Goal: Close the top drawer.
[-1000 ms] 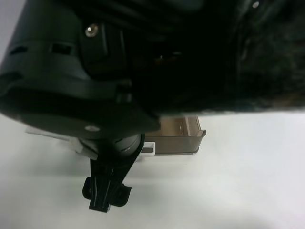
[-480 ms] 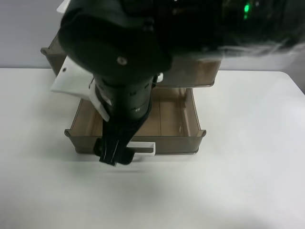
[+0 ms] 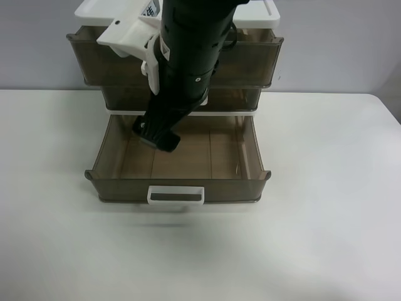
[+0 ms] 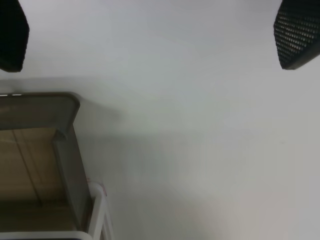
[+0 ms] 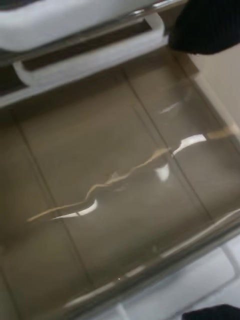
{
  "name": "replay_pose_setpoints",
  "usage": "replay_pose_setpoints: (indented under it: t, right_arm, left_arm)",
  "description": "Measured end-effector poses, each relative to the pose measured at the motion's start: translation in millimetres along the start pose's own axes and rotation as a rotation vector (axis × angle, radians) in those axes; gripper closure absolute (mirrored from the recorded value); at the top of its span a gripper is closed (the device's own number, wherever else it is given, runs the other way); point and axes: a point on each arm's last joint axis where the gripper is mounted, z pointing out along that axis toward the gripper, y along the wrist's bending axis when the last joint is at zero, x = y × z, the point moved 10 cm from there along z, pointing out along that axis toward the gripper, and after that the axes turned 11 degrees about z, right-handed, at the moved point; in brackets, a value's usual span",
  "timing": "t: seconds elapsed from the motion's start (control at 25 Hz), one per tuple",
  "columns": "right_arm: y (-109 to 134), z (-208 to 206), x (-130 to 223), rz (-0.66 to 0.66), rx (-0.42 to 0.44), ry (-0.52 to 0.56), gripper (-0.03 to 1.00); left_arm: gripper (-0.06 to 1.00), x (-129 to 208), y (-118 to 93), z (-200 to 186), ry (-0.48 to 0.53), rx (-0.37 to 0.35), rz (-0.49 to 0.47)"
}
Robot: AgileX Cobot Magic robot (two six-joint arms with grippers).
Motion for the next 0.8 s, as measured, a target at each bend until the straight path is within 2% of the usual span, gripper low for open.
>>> replay_pose_setpoints:
  t: [0.44, 0.64, 0.8]
  right_arm:
    - [-33, 19, -30, 0.052, 0.018, -0.04, -0.01]
    - [-37, 20, -33, 0.109, -0.035, -0.052, -0.01]
    - [-34, 19, -30, 0.093, -0.065, -0.038, -0.01]
  left_arm:
    - [-0.05, 0, 0, 0, 0.0, 0.0, 0.0]
    - [-0.05, 0, 0, 0, 0.0, 0.0, 0.0]
    - [-0.05, 0, 0, 0, 0.0, 0.0, 0.0]
